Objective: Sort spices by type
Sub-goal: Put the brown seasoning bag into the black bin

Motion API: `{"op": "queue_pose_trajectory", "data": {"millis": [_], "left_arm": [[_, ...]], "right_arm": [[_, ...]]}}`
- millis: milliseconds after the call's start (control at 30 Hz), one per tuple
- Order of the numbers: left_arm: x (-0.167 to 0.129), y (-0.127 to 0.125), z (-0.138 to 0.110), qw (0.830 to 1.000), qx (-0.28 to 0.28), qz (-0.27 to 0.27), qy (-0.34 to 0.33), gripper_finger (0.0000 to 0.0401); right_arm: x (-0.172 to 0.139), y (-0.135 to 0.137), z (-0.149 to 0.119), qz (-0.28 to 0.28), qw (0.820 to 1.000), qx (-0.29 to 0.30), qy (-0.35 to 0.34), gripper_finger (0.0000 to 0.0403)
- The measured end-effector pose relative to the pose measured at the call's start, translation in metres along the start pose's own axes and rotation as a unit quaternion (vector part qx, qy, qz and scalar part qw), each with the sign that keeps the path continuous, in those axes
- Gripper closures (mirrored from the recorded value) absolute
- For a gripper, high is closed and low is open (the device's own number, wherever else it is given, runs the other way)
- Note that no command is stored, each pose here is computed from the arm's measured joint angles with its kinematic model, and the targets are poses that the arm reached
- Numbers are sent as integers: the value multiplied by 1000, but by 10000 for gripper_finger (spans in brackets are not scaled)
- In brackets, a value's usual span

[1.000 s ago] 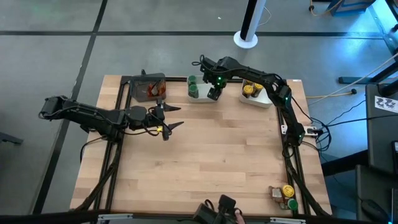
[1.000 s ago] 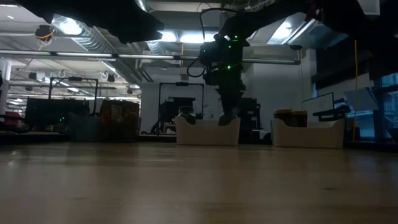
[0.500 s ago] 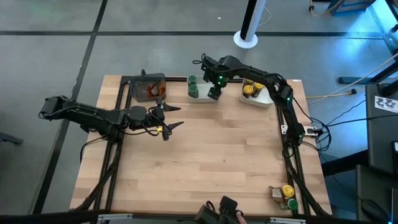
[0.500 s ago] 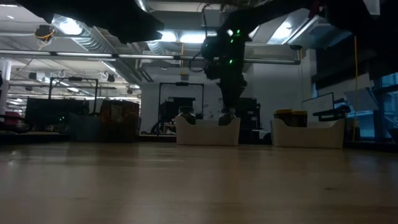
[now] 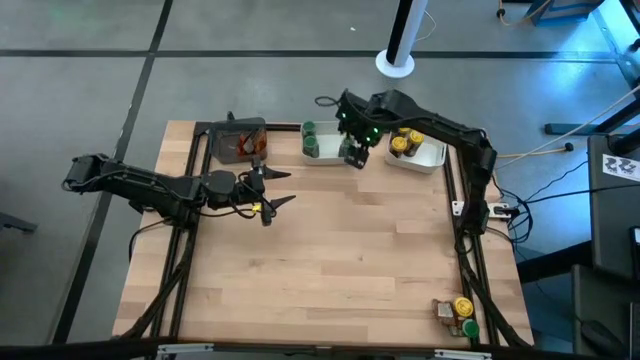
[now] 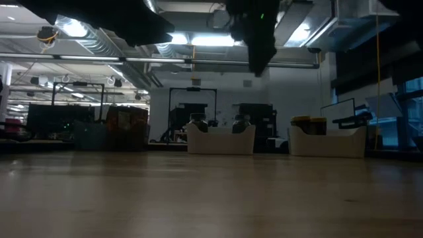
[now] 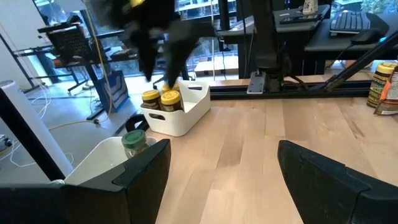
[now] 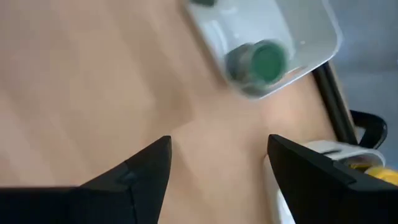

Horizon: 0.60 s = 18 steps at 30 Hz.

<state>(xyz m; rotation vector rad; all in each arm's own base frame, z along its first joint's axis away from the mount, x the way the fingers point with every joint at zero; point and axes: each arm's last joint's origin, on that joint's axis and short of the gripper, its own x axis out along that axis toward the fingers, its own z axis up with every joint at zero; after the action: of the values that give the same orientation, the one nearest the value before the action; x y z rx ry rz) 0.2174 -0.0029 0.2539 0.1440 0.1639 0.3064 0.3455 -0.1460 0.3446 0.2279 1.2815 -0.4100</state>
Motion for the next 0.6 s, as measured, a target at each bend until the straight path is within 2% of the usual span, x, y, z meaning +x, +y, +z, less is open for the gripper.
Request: {"op": "queue_pose_trajectory", "data": {"millis": [167, 467, 600], "left_arm": [[0, 0, 0, 1000, 0, 0, 0, 120], [0, 0, -1, 1000, -1, -1, 4, 120], [0, 0, -1, 1000, -2, -1, 4, 120]], "right_arm": [[-25, 43, -20, 12, 999, -37, 14, 139], [-60, 120, -60, 0, 996, -88, 6, 139], [-74, 154, -80, 14, 994, -112, -10, 139]]}}
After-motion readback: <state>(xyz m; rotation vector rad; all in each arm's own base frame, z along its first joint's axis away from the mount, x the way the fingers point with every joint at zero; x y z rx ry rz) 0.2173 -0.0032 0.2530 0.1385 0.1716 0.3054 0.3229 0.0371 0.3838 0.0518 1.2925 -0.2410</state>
